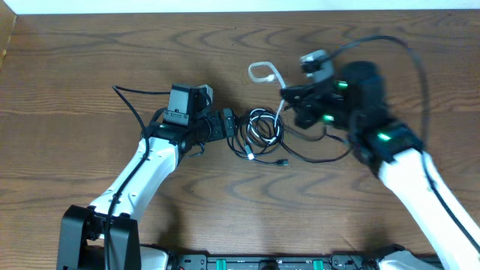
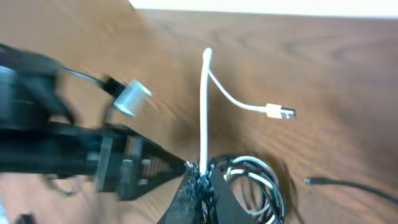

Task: Untangle cables

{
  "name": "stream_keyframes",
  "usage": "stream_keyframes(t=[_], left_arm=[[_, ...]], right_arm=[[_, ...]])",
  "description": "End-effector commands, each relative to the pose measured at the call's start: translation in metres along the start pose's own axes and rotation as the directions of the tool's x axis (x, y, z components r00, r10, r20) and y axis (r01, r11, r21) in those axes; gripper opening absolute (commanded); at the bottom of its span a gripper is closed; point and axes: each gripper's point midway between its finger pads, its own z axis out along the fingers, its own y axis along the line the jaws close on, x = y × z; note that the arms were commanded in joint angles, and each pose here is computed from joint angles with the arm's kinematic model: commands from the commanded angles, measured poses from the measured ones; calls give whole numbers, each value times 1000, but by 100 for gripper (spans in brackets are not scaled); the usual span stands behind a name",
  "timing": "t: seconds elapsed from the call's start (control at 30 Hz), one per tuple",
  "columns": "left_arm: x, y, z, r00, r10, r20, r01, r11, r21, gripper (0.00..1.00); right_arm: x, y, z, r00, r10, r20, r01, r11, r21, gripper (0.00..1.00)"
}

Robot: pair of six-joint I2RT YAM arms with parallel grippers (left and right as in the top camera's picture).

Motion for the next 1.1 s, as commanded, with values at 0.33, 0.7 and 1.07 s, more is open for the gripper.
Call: stream_keyframes(t=[0.33,0.7,1.07], left_arm=[[-4,0,-3,1000,-7,14,7,1000,-5,100],[-8,-2,-3,1000,-2,31,1,1000,4,100],[-14,-5,-3,997,-58,52,57,998,18,94]], right_arm=[[-19,-21,-67,990,96,99,-109,986,128,1],[53,-142,-125,950,307,63,-246,608,755,6],[108,-70,-35,820,500,-279,-397,847,352,24]])
